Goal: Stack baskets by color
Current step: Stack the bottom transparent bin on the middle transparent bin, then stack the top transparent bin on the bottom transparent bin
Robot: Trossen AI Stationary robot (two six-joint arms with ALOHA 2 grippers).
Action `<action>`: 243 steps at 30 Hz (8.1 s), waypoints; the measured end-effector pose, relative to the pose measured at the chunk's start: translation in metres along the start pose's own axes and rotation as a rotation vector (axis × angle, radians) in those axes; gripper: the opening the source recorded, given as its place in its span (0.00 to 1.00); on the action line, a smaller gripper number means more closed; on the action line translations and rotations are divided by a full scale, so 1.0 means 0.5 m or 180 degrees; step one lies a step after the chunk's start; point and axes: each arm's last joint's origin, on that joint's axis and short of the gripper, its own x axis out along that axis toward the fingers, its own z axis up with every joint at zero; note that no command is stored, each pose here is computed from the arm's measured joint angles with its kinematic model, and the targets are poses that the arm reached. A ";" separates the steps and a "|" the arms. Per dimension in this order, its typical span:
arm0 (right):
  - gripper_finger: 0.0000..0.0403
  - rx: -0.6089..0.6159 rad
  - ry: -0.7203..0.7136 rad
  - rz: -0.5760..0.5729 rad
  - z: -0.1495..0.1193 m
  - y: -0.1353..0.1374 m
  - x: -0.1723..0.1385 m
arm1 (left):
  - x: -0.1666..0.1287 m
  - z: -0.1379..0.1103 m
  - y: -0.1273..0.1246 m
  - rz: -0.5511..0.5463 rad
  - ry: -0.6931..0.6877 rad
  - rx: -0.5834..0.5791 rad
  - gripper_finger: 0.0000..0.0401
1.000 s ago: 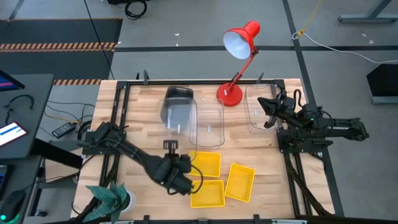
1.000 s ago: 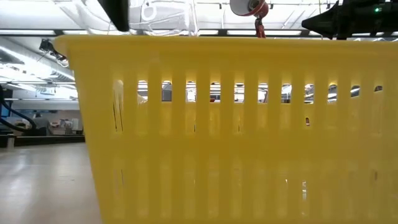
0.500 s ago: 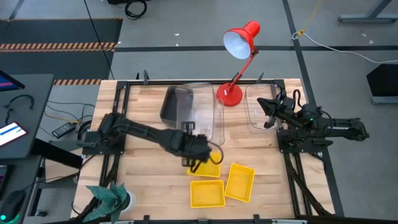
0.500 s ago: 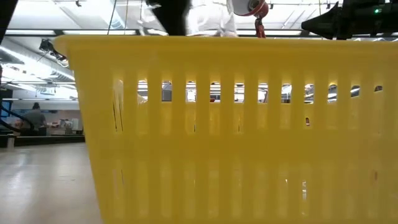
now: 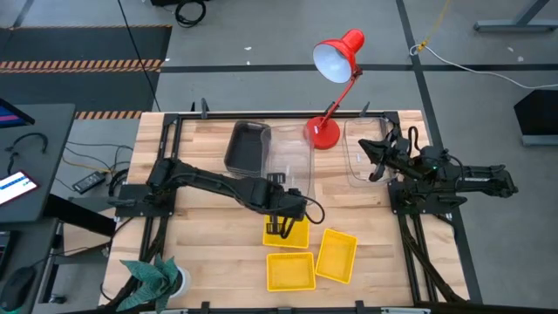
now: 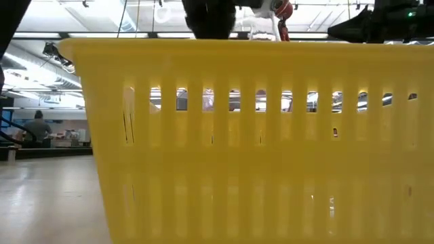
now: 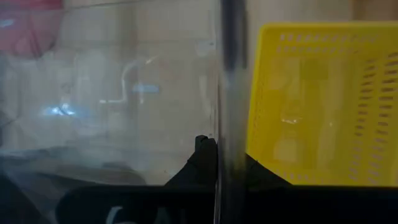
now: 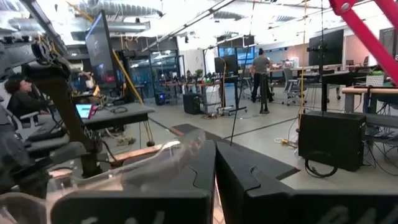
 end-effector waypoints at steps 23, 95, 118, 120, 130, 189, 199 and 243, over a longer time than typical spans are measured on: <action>0.04 0.0101 0.0734 0.0110 -0.008 0.016 0.029 | 0.028 -0.003 0.014 -0.0129 0.0204 0.0056 0.53; 0.52 -0.1594 0.6076 -0.0106 -0.068 0.090 0.128 | -0.027 -0.276 0.047 0.0052 -0.2665 -0.0562 0.43; 0.51 -0.1412 0.5959 -0.0004 -0.064 0.076 0.134 | -0.141 -0.439 0.126 0.0278 -0.3498 -0.0913 0.43; 0.51 -0.1425 0.5958 0.0016 -0.067 0.075 0.133 | -0.136 -0.461 0.126 0.0263 -0.3544 -0.0960 0.43; 0.51 -0.1285 0.5954 0.0095 -0.080 0.077 0.131 | -0.123 -0.558 0.129 0.0154 -0.3917 -0.1266 0.43; 0.01 0.0033 0.5303 -0.0248 -0.059 0.152 0.167 | -0.060 -0.668 0.112 -0.0259 -0.4241 -0.1568 0.26; 0.01 0.0191 0.4754 -0.0320 0.025 0.227 0.186 | -0.053 -0.670 0.109 -0.0304 -0.4121 -0.1581 0.26; 0.01 -0.1229 0.4202 0.0139 0.060 0.499 0.472 | -0.029 -0.677 0.103 -0.0352 -0.3698 -0.1694 0.26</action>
